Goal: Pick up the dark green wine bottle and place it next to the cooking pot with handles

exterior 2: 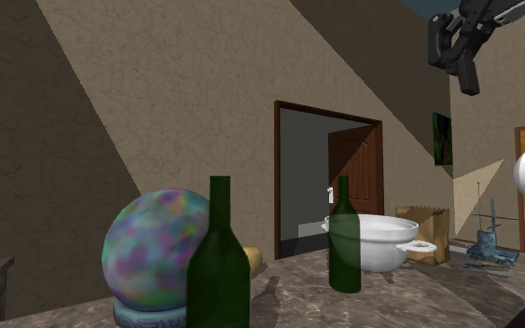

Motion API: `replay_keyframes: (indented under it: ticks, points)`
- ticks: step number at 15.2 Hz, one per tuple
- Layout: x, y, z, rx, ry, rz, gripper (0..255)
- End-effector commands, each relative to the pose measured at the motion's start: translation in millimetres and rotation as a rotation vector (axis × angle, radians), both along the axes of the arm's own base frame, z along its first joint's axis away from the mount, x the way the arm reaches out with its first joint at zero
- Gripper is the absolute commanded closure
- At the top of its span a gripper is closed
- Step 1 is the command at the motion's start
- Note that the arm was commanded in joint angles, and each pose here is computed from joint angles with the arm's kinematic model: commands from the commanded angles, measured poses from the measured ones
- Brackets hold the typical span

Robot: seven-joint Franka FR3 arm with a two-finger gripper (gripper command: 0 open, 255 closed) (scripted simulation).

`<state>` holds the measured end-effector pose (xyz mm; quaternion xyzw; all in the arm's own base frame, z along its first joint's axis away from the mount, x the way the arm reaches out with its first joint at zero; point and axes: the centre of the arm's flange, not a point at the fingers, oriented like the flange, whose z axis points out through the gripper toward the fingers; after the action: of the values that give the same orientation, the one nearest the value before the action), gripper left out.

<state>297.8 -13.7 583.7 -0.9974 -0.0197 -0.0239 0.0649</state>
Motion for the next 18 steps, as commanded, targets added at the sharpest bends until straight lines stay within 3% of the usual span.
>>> replay_keyframes:
  ticks: [1,18]
  points:
    - [0,0,0,0.0,0.0,0.0,0]
    - [140,-149,-60,-0.083,-0.024,0.061,0]
